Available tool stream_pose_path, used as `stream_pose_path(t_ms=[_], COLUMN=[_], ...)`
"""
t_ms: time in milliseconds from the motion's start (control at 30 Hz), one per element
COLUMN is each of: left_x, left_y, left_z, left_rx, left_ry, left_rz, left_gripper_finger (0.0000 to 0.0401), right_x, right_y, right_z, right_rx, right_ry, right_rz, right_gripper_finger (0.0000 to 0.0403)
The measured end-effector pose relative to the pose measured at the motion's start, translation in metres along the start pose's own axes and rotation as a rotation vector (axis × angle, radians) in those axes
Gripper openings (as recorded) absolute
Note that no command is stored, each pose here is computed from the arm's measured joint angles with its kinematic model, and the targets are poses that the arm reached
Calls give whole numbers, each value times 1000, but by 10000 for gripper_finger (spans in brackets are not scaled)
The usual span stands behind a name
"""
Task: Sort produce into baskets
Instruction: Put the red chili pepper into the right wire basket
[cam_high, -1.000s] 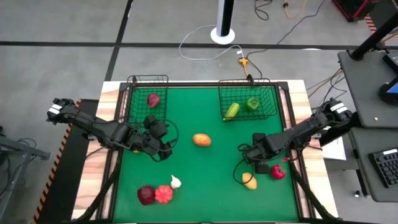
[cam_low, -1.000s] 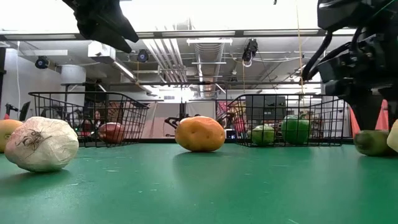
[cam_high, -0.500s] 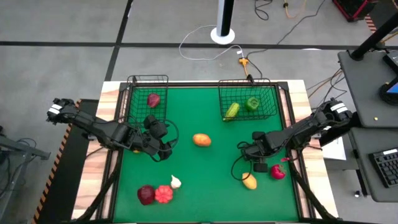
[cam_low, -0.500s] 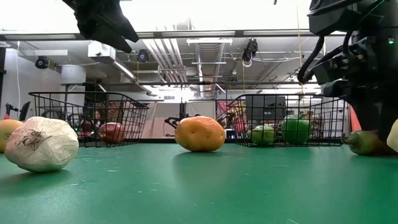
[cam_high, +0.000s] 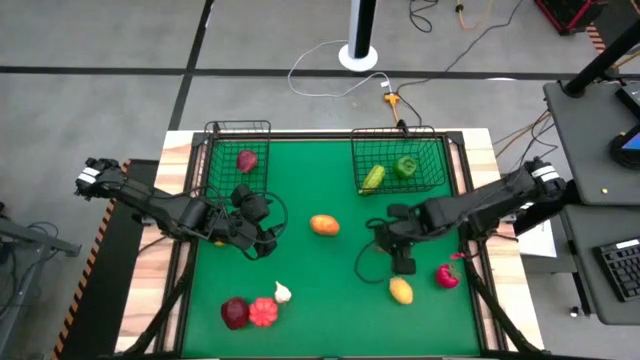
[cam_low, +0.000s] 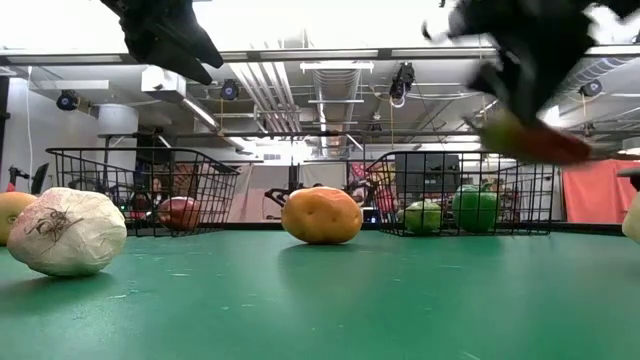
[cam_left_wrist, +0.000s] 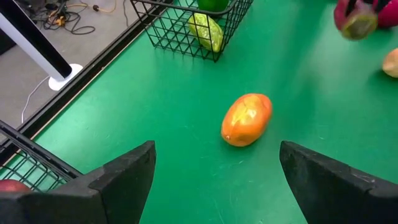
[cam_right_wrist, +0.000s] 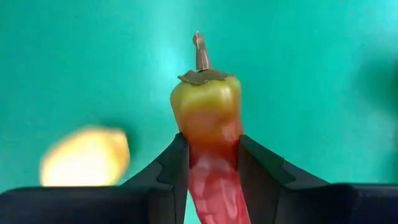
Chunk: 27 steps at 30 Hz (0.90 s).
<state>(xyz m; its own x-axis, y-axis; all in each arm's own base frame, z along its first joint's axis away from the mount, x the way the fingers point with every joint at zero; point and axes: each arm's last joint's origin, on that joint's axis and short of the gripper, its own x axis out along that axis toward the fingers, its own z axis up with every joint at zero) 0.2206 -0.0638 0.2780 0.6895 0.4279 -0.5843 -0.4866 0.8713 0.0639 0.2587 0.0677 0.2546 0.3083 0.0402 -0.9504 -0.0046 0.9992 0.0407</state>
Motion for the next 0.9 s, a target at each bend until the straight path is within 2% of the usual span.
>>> stream_pose_path(t_ms=[100, 233, 300, 400, 567, 733, 900], left_x=[0, 0, 0, 0, 0, 0, 0], left_y=[0, 0, 0, 0, 0, 0, 0], left_z=[0, 1, 1, 1, 1, 1, 1], left_rx=[6, 11, 11, 11, 11, 11, 11], left_ry=[-4, -18, -19, -19, -19, -18, -18], left_rz=[0, 18, 19, 19, 19, 19, 19], left_gripper_finger=[322, 322, 322, 322, 322, 322, 322], right_x=[-31, -70, -85, -100, -106, -104, -98], right_y=[-6, -24, -38, -63, -112, -158, -193], right_z=[25, 49, 56, 63, 60, 48, 31], right_rx=[-61, -117, -127, -128, -93, -27, 32], right_ry=[-141, -293, -332, -354, -306, -269, -226], right_rz=[-54, -224, -316, -386, -472, -446, -429], right_gripper_finger=[104, 104, 104, 104, 104, 104, 104])
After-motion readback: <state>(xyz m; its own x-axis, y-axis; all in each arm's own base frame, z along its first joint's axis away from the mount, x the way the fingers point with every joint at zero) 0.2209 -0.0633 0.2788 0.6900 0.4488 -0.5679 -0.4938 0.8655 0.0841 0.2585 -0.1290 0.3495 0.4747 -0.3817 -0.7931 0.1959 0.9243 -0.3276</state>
